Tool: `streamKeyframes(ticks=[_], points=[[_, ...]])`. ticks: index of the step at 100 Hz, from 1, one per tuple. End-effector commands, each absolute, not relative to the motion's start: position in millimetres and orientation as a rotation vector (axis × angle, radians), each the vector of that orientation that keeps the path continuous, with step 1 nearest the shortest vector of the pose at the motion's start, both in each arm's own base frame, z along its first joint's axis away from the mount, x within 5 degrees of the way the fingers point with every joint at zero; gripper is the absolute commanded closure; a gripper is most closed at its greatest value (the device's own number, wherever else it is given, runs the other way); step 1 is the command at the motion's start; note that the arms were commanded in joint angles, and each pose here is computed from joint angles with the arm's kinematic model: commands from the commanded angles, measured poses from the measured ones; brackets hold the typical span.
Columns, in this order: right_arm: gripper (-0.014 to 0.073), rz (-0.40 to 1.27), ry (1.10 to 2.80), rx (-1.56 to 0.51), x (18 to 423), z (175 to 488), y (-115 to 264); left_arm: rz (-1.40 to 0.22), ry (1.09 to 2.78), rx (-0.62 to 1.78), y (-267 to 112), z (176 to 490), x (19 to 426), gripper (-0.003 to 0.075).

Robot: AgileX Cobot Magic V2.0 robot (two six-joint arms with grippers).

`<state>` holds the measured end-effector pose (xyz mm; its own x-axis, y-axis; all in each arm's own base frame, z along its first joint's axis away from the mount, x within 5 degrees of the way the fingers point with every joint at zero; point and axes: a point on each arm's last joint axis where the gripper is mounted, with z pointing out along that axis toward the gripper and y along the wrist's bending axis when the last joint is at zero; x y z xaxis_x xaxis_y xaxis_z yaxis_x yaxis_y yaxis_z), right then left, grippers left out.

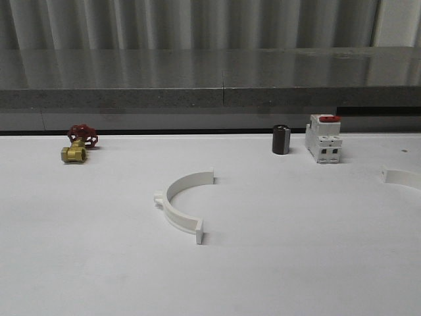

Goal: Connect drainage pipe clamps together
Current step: 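Move the right gripper above the other white clamp half, then grasp the second clamp half's end tab with the right gripper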

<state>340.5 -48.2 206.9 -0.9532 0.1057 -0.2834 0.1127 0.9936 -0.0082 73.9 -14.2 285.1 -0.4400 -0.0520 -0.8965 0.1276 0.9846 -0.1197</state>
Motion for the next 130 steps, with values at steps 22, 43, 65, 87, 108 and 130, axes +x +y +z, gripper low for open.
streamKeyframes(ticks=[22,43,65,87,108,130], points=[[0.0086,-0.034,2.795,0.137,354.9,203.8,-51.3,-0.219,1.926,0.042,-14.7,299.5,76.9,0.0740],[0.0086,-0.029,2.838,0.138,359.8,184.2,-52.0,-0.219,1.926,0.042,-14.7,299.5,76.9,0.0740],[0.0086,-0.028,2.851,0.138,360.6,179.4,-52.2,-0.219,1.926,0.042,-14.7,299.5,76.9,0.0740],[0.0086,-0.029,2.843,0.138,361.3,179.6,-52.3,-0.219,1.926,0.042,-14.7,299.5,76.9,0.0740],[0.0148,-0.026,2.857,0.137,360.2,179.3,-51.0,-0.219,1.926,0.042,-14.7,299.5,76.9,0.0740],[0.0464,-0.013,2.863,0.146,359.7,179.1,-50.3,-0.219,1.926,0.042,-14.7,299.5,76.9,0.0740]])
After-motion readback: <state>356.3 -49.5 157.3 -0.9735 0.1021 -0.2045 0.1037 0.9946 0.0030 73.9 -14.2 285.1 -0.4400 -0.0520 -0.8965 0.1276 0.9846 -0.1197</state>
